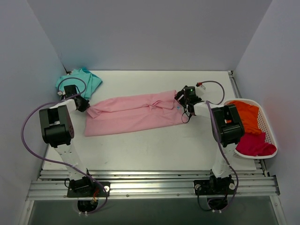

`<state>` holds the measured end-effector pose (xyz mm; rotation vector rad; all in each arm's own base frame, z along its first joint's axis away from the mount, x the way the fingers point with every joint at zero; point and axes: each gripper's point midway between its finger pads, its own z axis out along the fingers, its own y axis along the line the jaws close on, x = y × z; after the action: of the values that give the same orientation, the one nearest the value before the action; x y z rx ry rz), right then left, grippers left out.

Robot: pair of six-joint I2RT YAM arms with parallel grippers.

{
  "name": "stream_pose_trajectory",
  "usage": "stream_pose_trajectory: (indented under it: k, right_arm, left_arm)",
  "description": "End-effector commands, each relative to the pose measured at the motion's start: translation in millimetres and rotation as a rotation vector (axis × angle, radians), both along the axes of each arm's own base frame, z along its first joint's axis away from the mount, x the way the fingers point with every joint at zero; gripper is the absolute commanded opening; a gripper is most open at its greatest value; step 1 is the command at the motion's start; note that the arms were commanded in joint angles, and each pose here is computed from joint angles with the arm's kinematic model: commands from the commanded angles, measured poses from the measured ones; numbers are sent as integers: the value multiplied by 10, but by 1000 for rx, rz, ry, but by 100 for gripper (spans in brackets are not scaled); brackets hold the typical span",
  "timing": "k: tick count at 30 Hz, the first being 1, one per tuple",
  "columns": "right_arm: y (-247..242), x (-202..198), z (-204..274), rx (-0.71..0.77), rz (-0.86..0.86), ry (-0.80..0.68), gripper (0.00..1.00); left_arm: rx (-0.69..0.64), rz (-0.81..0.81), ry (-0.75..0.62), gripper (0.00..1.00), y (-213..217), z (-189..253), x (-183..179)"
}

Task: Fold and stack the t-shirts
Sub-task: Fold the tshirt

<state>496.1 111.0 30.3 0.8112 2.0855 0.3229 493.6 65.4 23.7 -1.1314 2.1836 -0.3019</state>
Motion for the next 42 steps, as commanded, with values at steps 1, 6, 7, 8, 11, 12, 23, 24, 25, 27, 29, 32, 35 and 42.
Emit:
stream_pose_trajectory:
  k: [1,6,7,8,11,12,23,24,25,27,29,32,35,42]
  right_arm:
    - [99,-182,-271,-24,19,86,71]
    - [262,-251,-432,-38,47,110,68]
    - [287,-262,-448,-37,54,112,66]
    - [310,-270,-456,-33,59,113,65]
    - [321,-288,-466,-36,63,112,56]
    - [314,-283,-447,-39,60,107,47]
    - [246,-154,-356,-47,64,78,0]
    - [214,-104,-328,-50,61,75,0]
    - [144,-33,-299,-53,52,72,0]
    - [81,184,-186,-65,49,57,0]
    - [-67,332,-276,-80,29,76,0]
    - [-175,702,-283,-71,19,68,0]
    - [-152,1082,-244,-29,44,3,0]
    - [369,1818,-227,188,170,-174,0]
  left_arm:
    - [2,-3,-4,2,-20,-11,-14]
    - [6,0,-6,2,-14,-6,-21]
    - [6,0,-6,2,-13,-6,-21]
    - [6,0,-6,2,-13,-6,-21]
    - [9,5,-5,2,-12,-5,-23]
    - [10,6,-7,2,-9,-2,-24]
    - [27,3,-5,2,-54,75,-90]
    - [29,-3,-6,2,-98,102,-109]
    - [37,1,-5,2,-170,116,-129]
    - [45,9,13,2,-275,154,-241]
    - [56,0,28,2,-441,161,-332]
    - [39,2,35,2,-560,144,-498]
    - [21,1,30,2,-661,152,-671]
    - [23,-41,53,2,-994,115,-1083]
